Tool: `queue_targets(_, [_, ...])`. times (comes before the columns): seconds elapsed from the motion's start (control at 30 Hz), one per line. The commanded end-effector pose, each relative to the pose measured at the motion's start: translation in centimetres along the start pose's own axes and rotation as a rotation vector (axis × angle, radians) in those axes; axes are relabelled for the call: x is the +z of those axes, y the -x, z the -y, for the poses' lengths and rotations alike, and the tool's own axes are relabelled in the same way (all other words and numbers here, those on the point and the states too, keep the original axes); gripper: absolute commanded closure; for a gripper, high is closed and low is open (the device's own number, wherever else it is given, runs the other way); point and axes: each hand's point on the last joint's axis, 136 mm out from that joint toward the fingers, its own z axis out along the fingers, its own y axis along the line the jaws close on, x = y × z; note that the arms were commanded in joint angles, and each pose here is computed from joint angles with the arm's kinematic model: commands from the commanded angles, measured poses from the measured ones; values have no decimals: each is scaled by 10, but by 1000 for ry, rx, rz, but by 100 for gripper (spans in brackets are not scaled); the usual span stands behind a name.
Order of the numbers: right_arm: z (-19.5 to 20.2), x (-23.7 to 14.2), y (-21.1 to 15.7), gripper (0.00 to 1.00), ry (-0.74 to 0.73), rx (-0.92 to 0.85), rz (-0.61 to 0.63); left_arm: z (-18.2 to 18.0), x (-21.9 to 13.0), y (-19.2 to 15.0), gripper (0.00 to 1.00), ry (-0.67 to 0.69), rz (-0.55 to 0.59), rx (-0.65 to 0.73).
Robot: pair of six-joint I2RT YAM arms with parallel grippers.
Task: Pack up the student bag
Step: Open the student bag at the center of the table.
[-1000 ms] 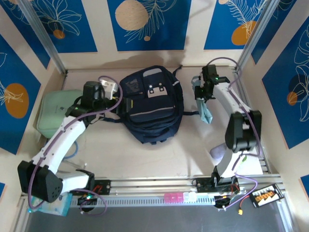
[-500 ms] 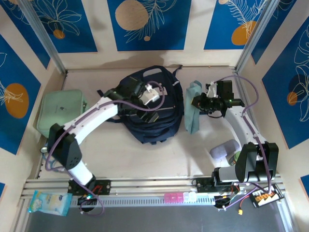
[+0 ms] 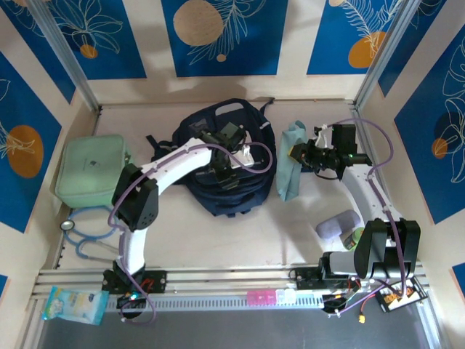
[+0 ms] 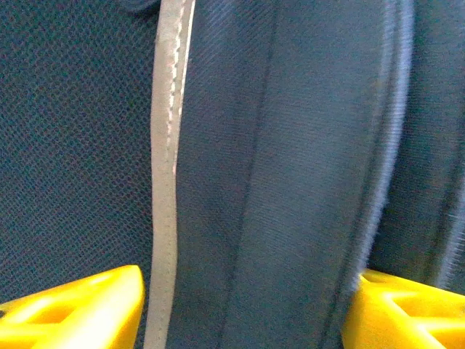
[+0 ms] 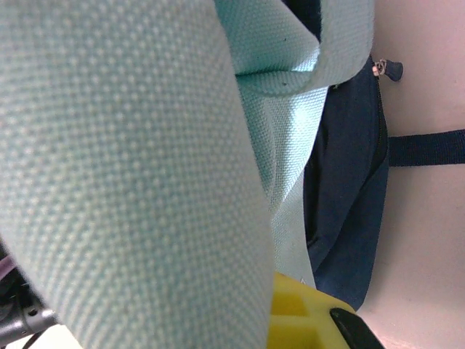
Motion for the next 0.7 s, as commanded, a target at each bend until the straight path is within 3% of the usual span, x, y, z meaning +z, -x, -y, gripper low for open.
queue_targets(0.0, [-12, -7, -2, 91, 63, 7, -4, -11, 3, -8, 39, 50, -80, 52])
queue_targets(0.17, [-11, -11, -1, 91, 64, 22, 4, -25, -2, 1, 67, 102, -74, 31])
queue_targets(0.37, [-7, -21, 3, 91, 73, 43, 51, -29, -41, 25, 100, 119, 62, -7])
queue_targets(0.53, [-3, -42, 14, 91, 101, 40, 157, -39, -83, 40, 100, 189, 170, -23])
queue_targets(0.67, [-6, -51, 15, 91, 138, 39, 183, -63, -134, 59, 100, 319, 332, -132])
